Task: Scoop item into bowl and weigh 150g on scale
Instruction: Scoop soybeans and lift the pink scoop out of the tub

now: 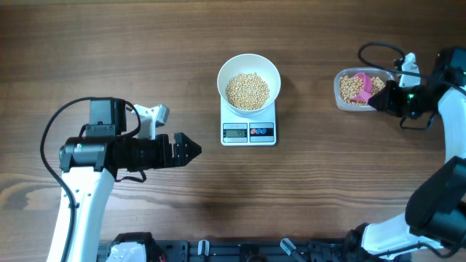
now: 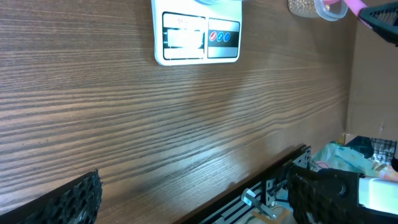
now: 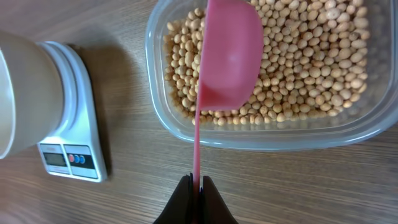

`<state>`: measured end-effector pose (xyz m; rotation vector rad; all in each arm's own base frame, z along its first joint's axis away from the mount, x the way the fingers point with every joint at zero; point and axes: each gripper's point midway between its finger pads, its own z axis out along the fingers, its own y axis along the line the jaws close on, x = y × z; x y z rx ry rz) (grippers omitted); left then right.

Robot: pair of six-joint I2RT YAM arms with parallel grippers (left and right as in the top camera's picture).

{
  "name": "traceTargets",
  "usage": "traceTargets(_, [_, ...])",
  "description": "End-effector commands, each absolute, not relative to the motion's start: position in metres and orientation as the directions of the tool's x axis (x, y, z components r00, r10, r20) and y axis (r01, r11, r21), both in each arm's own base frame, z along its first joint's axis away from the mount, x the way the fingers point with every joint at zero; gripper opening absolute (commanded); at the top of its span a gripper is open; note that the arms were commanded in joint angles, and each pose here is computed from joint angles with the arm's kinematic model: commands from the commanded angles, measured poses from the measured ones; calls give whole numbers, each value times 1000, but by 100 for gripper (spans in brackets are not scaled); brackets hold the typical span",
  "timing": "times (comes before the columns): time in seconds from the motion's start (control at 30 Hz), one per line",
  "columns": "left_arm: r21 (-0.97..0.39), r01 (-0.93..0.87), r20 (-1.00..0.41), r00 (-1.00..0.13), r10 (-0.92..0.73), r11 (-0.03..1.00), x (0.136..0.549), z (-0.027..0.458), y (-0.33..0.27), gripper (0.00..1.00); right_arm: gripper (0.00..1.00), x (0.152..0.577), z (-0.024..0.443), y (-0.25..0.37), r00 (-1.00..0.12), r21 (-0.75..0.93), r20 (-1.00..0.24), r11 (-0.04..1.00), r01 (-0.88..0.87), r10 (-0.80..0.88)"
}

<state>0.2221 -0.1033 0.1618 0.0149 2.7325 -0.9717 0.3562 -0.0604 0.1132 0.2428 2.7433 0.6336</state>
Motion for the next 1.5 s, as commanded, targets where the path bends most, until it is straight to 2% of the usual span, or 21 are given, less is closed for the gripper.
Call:
traceTargets(0.0, [-618,98,-228,-972,-58,780,222,159,-103,100,4,356,103,-52,-937,575,-209,810,114,280])
traceTargets(0.37, [-618,98,-228,-972,-58,780,222,159,-103,100,4,356,114,-55,-913,696,-189,705,136,362])
traceTargets(0.77, [-618,98,-228,-972,-58,780,222,159,-103,100,4,347,114,-83,-882,699,-173,686,203,438])
traceTargets(0.9, [-618,98,-228,-972,-58,780,222,159,-103,100,4,346,120,-86,-869,734,-167,647,206,467])
traceTargets(1.47, [-618,98,-228,-972,-58,780,222,159,-103,100,4,329,147,-72,-874,844,-171,525,108,454])
